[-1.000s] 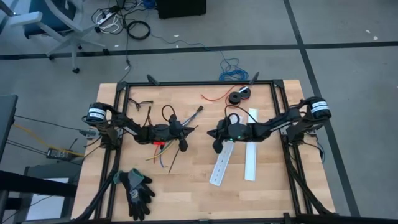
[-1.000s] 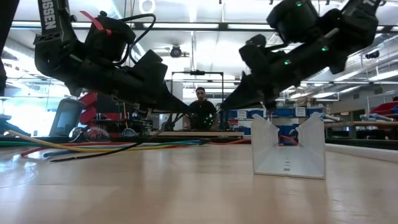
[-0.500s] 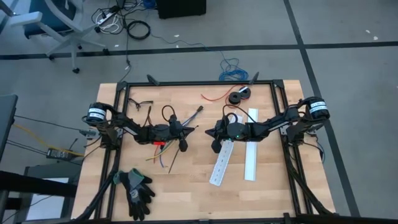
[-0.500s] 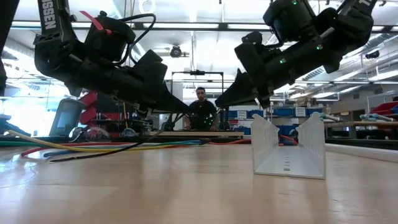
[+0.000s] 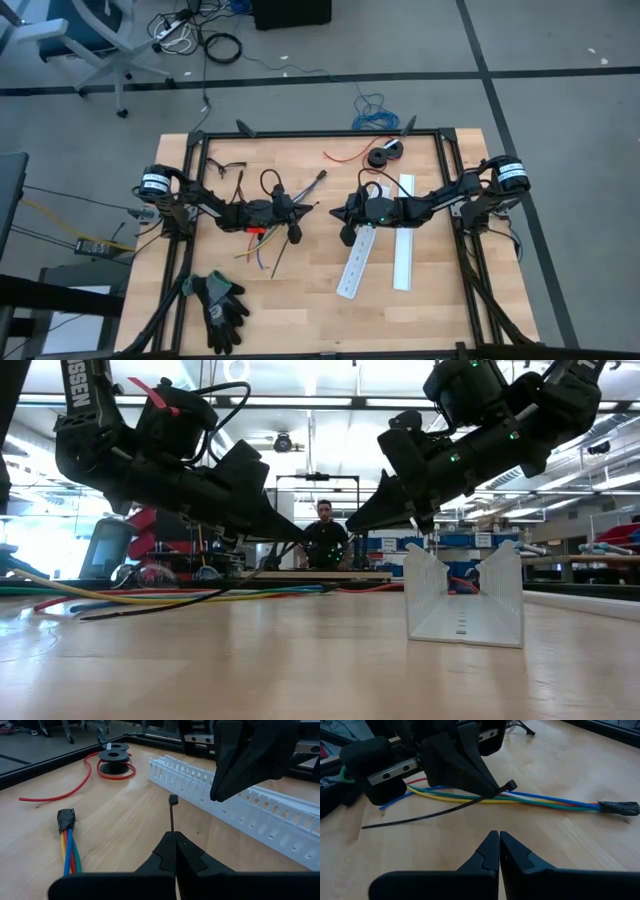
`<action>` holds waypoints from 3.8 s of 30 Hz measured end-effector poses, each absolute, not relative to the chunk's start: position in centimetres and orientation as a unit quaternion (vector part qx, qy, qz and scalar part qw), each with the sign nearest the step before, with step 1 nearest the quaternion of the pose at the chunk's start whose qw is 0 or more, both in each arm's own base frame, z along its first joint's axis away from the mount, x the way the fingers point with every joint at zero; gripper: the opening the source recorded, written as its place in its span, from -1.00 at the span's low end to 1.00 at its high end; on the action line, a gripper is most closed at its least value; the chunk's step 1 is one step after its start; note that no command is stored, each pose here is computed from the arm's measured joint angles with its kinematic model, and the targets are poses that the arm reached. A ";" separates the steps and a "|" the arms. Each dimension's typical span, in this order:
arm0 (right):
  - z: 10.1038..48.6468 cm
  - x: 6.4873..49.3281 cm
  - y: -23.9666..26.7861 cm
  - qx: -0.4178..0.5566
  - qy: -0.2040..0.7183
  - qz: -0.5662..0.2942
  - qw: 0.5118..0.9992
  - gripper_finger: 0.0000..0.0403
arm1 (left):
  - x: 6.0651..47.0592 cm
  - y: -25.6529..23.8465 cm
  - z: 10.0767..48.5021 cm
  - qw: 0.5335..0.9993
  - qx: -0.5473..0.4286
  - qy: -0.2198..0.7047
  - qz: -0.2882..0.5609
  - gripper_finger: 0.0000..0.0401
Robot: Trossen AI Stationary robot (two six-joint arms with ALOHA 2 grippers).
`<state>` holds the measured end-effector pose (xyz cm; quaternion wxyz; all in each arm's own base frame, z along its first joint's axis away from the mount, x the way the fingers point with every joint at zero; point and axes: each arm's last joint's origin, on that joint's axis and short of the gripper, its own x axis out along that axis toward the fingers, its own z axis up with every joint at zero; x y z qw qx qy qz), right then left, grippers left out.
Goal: Ziptie cables
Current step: Wrap the cable wires with the black zip tie
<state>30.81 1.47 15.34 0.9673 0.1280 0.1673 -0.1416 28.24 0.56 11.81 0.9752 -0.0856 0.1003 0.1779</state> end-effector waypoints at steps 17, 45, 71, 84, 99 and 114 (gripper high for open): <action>15.3 30.8 1.5 0.128 0.167 -0.142 0.967 -0.98 | 28.2 0.6 11.8 0.975 -0.083 0.101 0.178 -0.99; 15.4 30.9 0.7 0.139 0.159 -0.154 0.965 -1.00 | 28.5 0.4 12.6 0.982 -0.094 0.061 0.151 -0.99; 16.3 31.4 -1.7 0.298 0.091 -0.197 0.929 -0.62 | 31.7 -1.0 13.1 0.931 0.033 0.133 0.339 -1.00; 14.6 35.3 -2.6 0.296 0.118 -0.210 0.924 -0.64 | 32.9 -1.4 12.7 0.916 0.044 0.137 0.375 -1.00; 15.0 35.7 -3.6 0.284 0.102 -0.211 0.930 -0.64 | 32.8 -1.6 12.6 0.913 0.034 0.136 0.382 -1.00; 15.8 35.9 -3.8 0.281 0.058 -0.226 0.931 -0.64 | 32.6 -1.6 12.3 0.906 0.036 0.147 0.395 -1.00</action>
